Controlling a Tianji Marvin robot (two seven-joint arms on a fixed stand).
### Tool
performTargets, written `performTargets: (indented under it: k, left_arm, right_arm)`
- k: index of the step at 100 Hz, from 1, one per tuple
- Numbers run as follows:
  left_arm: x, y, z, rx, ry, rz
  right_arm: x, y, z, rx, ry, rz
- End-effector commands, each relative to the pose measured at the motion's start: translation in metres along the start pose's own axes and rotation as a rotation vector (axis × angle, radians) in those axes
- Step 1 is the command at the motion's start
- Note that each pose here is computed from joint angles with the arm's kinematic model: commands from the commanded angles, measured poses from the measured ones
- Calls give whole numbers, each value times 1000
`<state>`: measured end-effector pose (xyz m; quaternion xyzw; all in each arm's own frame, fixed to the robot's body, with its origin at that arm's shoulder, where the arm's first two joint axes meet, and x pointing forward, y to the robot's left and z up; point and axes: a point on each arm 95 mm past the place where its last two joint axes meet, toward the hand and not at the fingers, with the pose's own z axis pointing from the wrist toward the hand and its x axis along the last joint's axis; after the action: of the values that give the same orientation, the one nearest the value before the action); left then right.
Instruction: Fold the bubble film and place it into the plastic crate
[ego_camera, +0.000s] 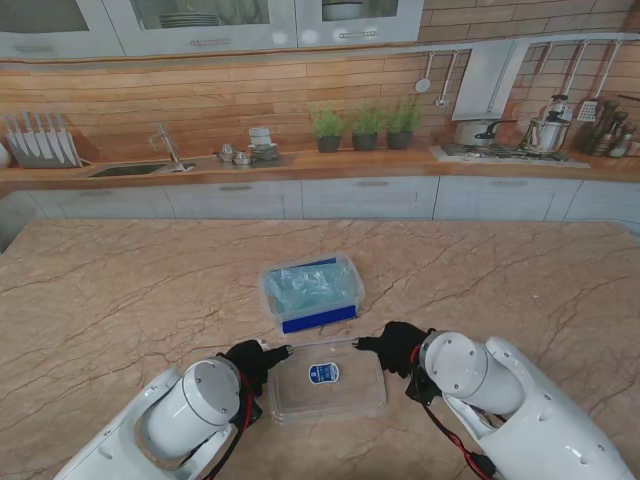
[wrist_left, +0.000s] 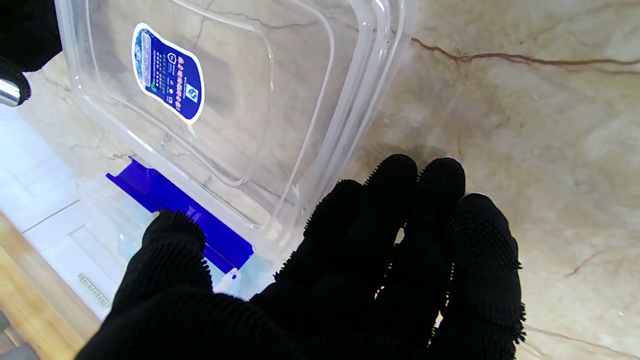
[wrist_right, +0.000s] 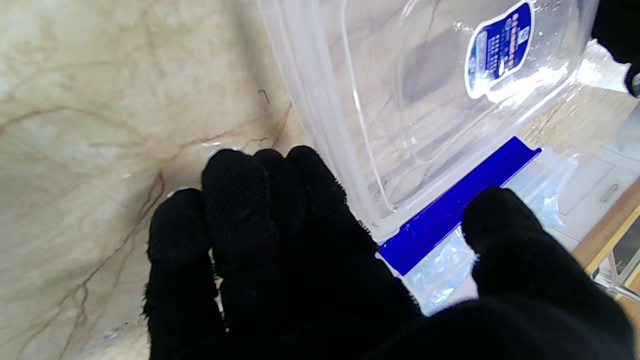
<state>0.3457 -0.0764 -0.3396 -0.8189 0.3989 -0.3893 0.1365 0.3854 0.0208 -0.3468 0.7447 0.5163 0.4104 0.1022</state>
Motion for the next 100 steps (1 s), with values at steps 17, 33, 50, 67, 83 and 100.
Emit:
performTargets:
  k: [17,33,50,67,83,100]
  left_arm:
    - [18,6,-13,-34,82,-29]
    - [19,4,-17,-32,96,-32]
    - [20,0,-21,-28,105,-44]
    - [23,-7,-26,-21,118,-44]
    - [25,-11,-31,-8,141,-32]
    - [24,-13,-34,-2,150,-35]
  right_arm:
    - [25,-6,-5,23,71,9]
    - [29,-4,-8,19,85,6]
    - [35,0,-8,20,98,9]
    - [44,8,-8,25,112,11]
    - [52,12,-10,25,139,4]
    - [58,16,-11,21,162,-1]
